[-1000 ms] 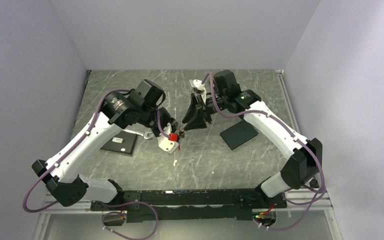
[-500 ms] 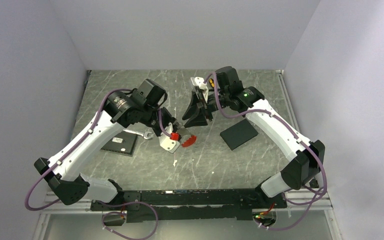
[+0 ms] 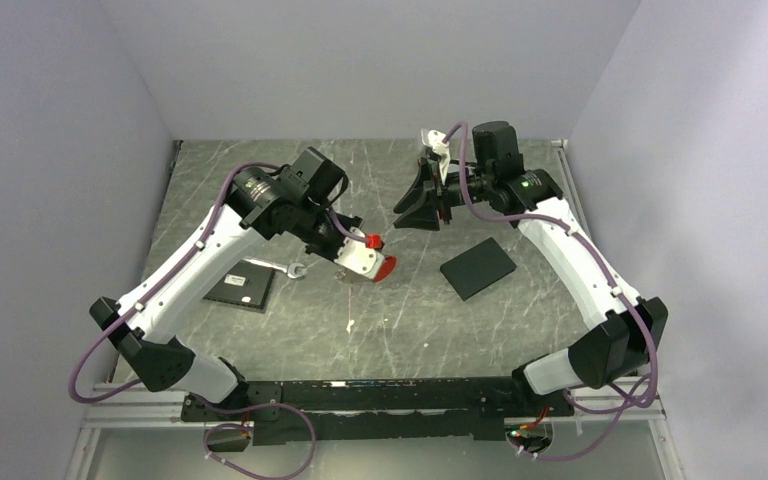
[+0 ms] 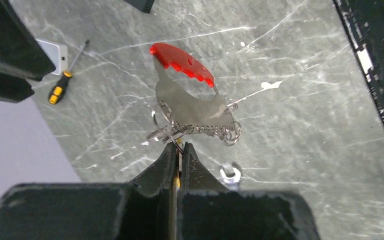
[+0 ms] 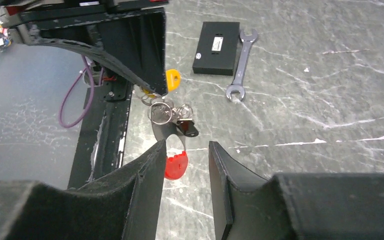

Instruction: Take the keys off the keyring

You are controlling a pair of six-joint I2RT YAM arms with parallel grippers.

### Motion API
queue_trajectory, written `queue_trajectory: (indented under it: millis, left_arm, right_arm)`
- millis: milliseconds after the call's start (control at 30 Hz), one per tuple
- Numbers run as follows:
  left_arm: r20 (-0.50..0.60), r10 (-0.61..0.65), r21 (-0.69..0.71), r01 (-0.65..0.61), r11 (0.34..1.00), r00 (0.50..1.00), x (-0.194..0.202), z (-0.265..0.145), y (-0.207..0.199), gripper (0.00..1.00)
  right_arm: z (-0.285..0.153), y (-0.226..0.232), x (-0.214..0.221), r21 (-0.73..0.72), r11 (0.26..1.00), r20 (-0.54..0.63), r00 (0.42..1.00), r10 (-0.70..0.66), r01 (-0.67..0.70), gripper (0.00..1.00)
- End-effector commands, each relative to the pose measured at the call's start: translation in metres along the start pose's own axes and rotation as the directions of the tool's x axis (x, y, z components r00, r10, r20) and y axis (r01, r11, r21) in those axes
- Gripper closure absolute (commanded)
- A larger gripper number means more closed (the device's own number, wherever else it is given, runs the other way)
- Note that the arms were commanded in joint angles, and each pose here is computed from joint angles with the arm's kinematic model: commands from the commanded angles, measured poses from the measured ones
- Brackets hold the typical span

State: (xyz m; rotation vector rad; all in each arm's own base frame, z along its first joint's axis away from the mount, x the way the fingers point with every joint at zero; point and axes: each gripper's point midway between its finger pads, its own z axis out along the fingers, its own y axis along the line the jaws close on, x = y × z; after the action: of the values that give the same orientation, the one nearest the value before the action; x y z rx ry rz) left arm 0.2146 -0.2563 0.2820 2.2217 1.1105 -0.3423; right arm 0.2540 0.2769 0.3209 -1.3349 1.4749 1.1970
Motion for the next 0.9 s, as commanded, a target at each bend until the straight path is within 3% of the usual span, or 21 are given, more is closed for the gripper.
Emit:
queue_trajectory:
  millis: [0,233,400,667,767,867]
  left_arm:
    - [0.042,-0.188,0.015,0.188,0.982,0.981,-0.015,-0.006,-0.003,1.00]
    - [0.012,-0.458,0.029,0.458,0.889,0.889,-0.016,0.000,0.002,1.00]
    - [0.016,-0.605,0.038,0.604,0.796,0.796,-0.018,0.005,0.006,1.00]
    - [0.101,-0.833,0.188,0.812,0.553,0.544,-0.024,0.001,0.011,1.00]
    - [0.189,-0.836,0.301,0.780,0.549,0.516,-0.037,-0.010,0.010,1.00]
    - [0.256,-0.794,0.334,0.720,0.608,0.551,-0.046,-0.017,0.006,1.00]
  right_arm:
    - [-0.004,0.015,-0.010,-0.014,0.999,0.031,0.999,-0.036,0.037,0.61]
    - [-0.005,0.023,-0.002,-0.022,1.000,0.026,1.000,0.003,-0.003,0.63]
    - [-0.008,0.023,0.004,-0.010,1.000,0.020,1.000,0.018,-0.018,0.64]
    - [-0.009,0.020,0.013,0.004,0.998,0.033,0.998,0.061,-0.061,0.66]
    - [-0.007,0.023,0.016,-0.013,0.997,0.041,0.997,0.073,-0.073,0.67]
    - [-0.007,0.023,0.013,-0.018,0.998,0.046,0.997,0.066,-0.066,0.67]
